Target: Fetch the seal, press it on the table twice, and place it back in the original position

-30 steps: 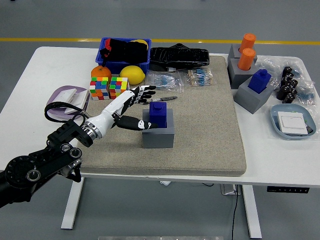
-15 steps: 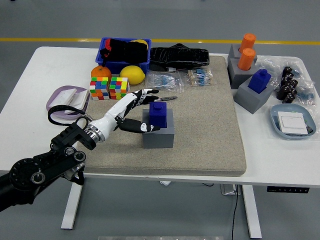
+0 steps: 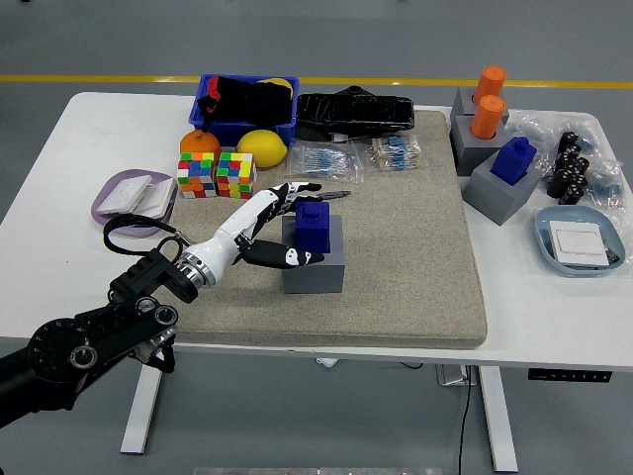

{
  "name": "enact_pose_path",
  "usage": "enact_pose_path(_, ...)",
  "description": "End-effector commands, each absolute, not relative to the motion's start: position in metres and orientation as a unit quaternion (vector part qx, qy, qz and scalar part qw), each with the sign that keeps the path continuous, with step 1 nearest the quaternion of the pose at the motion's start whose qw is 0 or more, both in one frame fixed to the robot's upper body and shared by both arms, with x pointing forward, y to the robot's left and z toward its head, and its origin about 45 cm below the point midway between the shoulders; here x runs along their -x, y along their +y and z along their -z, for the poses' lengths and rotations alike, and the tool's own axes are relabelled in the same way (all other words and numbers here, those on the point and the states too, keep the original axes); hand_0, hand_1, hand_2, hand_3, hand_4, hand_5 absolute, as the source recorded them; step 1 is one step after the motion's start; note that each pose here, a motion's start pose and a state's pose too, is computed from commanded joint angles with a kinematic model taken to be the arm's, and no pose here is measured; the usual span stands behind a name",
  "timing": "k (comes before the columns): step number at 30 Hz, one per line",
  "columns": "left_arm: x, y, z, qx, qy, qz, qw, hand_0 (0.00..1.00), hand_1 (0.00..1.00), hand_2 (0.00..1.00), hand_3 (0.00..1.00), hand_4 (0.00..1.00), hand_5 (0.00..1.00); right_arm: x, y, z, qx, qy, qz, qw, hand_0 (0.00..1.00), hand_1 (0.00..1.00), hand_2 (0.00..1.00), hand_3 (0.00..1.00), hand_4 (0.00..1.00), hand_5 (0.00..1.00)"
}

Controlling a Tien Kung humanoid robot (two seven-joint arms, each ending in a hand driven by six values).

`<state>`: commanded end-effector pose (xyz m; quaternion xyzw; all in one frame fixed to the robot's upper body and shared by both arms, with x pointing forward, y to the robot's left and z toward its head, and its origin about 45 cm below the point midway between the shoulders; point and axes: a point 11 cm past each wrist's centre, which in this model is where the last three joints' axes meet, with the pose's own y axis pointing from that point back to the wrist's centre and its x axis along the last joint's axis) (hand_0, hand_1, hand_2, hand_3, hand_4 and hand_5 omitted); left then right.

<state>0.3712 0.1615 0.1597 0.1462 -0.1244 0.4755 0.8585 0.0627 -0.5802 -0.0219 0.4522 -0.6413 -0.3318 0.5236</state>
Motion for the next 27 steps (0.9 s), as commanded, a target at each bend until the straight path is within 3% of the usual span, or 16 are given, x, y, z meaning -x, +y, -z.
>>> enact_pose_path(2,-0.3712,0.1614,-0.1598,-0.145,-0.125,-0.477,0.858,0.807,0.775,0.759,0.841,0.890,0.002,-0.0629,-0.5804,0.0217,-0.452,-0.641,0.331,0.524,0.922,0.830,0.828,0.848,0.998,0.812)
enact_pose_path(7,-0.3719,0.1611,-0.1603,-0.143,-0.128,-0.482,0.855,0.807,0.775,0.759,0.841,0.890,0.002,-0.0640,-0.5803,0.0216,-0.453,-0.642,0.331,0.523,0.922,0.830,0.828,0.848,0.998,0.812)
enact_pose_path(8,-0.3720,0.1611,-0.1604,-0.143,-0.129,-0.483,0.855,0.784,0.737,0.736,0.836,0.811,0.002,-0.0641,-0.5803,0.0216,-0.453,-0.642,0.330,0.523,0.922,0.829,0.830,0.848,0.998,0.811)
enact_pose_path(25,-0.3706,0.1602,-0.1579,-0.150,-0.138,-0.486,0.850,0.746,0.643,0.690,0.827,0.744,0.002,-0.0630,-0.5818,0.0209,-0.451,-0.643,0.328,0.525,0.922,0.829,0.831,0.848,0.998,0.811)
enact_pose_path(26,-0.3708,0.1603,-0.1583,-0.150,-0.139,-0.486,0.849,0.741,0.579,0.676,0.825,0.707,0.002,-0.0631,-0.5819,0.0208,-0.451,-0.643,0.328,0.525,0.922,0.829,0.832,0.848,0.998,0.811)
enact_pose_path(27,-0.3709,0.1602,-0.1588,-0.150,-0.140,-0.487,0.849,0.741,0.579,0.676,0.825,0.707,0.002,-0.0631,-0.5820,0.0207,-0.451,-0.643,0.328,0.525,0.922,0.829,0.832,0.848,0.998,0.811)
